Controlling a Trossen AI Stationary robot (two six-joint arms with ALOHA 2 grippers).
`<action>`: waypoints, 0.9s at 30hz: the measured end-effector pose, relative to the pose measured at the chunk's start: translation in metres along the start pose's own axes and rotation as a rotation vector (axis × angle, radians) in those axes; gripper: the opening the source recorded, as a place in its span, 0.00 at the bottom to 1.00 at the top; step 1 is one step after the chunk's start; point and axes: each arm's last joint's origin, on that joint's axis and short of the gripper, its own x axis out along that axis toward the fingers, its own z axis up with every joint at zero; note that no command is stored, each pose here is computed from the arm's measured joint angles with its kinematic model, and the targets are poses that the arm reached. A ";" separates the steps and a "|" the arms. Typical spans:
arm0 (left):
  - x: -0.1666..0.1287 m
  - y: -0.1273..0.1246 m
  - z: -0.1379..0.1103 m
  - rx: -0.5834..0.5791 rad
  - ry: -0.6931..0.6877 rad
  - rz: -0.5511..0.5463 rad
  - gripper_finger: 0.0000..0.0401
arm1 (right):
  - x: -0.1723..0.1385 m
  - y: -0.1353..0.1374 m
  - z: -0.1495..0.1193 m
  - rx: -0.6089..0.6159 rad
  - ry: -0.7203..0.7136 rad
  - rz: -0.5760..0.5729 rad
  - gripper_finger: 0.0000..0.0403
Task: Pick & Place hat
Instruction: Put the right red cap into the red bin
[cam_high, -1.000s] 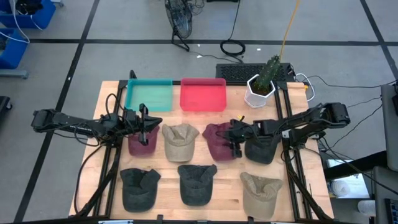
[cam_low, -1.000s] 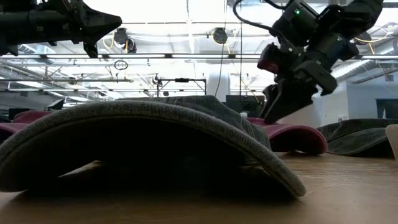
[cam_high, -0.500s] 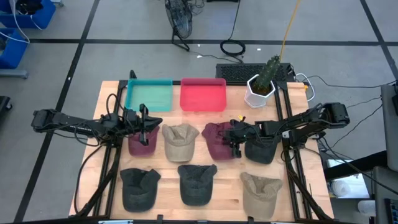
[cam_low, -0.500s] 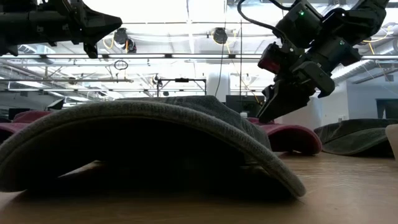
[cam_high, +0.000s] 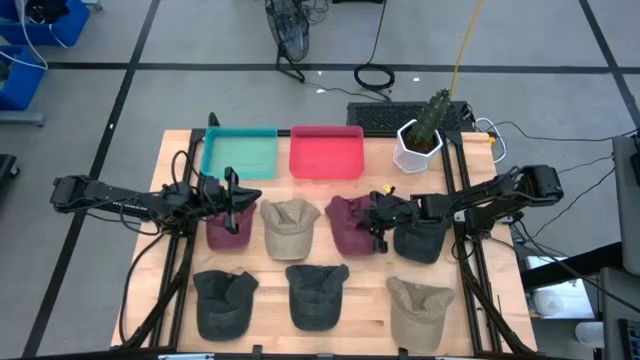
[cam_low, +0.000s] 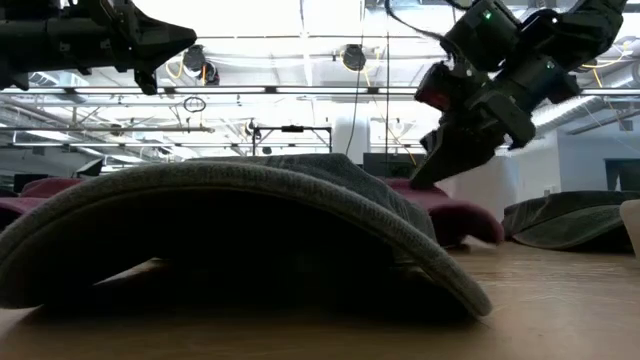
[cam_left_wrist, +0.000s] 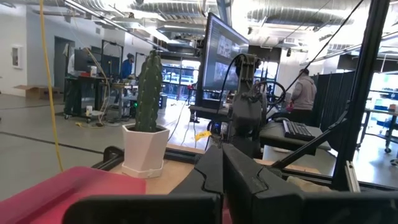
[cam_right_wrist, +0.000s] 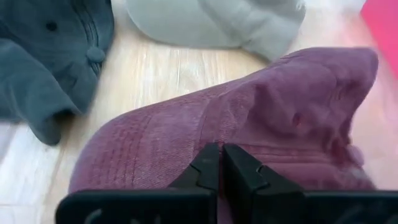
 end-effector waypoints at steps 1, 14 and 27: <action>0.000 0.000 0.000 0.000 0.002 0.000 0.02 | -0.002 0.000 0.004 -0.002 -0.016 0.001 0.01; 0.000 0.000 -0.001 0.011 0.005 0.011 0.02 | -0.036 -0.016 0.107 -0.159 -0.175 -0.113 0.00; 0.000 0.000 0.001 0.028 -0.008 0.018 0.02 | -0.011 -0.137 0.134 -0.138 -0.150 -0.205 0.00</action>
